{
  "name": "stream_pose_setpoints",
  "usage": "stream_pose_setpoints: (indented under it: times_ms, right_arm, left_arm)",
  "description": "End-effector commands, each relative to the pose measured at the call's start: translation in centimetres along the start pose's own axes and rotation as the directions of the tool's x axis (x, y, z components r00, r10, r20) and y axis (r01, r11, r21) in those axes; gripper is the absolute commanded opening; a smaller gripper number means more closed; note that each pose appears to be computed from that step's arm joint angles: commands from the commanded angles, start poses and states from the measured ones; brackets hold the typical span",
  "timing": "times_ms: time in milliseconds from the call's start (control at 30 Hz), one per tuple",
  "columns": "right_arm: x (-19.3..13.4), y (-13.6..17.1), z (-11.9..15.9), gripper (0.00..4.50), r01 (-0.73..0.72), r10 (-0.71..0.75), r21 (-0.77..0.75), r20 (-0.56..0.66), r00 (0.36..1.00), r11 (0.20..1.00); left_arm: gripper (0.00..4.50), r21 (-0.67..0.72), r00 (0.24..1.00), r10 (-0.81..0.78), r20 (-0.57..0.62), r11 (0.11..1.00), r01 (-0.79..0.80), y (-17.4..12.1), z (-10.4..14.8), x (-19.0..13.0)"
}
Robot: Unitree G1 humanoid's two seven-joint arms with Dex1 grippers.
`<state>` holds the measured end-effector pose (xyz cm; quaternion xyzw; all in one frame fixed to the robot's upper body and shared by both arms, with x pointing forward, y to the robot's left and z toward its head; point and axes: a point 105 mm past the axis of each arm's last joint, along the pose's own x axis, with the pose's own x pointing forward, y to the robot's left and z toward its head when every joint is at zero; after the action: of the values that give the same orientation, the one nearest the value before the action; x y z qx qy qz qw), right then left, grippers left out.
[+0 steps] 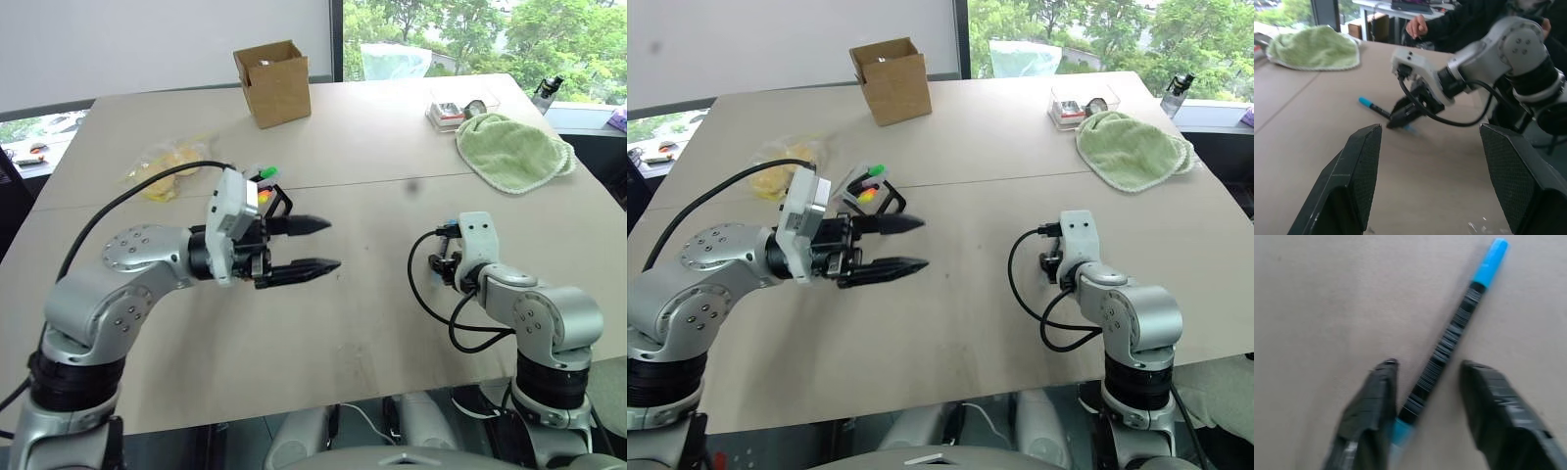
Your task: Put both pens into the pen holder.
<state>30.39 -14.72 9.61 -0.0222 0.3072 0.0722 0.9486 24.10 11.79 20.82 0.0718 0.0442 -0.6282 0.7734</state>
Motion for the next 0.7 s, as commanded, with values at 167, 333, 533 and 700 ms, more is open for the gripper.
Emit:
stream_pose_setpoints:
  times_ms: [167, 333, 533, 700]
  right_arm:
    - [-1.9, 2.1, 2.6, 0.01, -0.164, 0.188, -0.126, 0.21, 0.959, 0.978]
    - [-6.4, 6.7, 5.7, 0.01, -0.413, 0.51, -0.309, 0.392, 0.766, 0.857]
    - [-9.0, 9.0, 6.1, 0.01, -0.53, 0.664, -0.402, 0.407, 0.627, 0.747]
    - [-9.5, 9.4, 5.9, 0.0, -0.546, 0.697, -0.436, 0.391, 0.602, 0.716]
  left_arm:
    - [3.29, -0.161, 0.991, 0.102, 0.085, 0.983, -0.088, 1.2, 0.3, 1.4]
    - [3.29, -0.453, 0.959, 0.23, 0.164, 0.881, -0.134, 3.5, 0.1, 3.2]
    - [3.29, -0.565, 0.923, 0.29, 0.254, 0.819, -0.101, 4.6, 1.9, 4.5]
    - [3.04, -0.597, 0.908, 0.314, 0.277, 0.797, -0.093, 4.9, 2.5, 4.6]
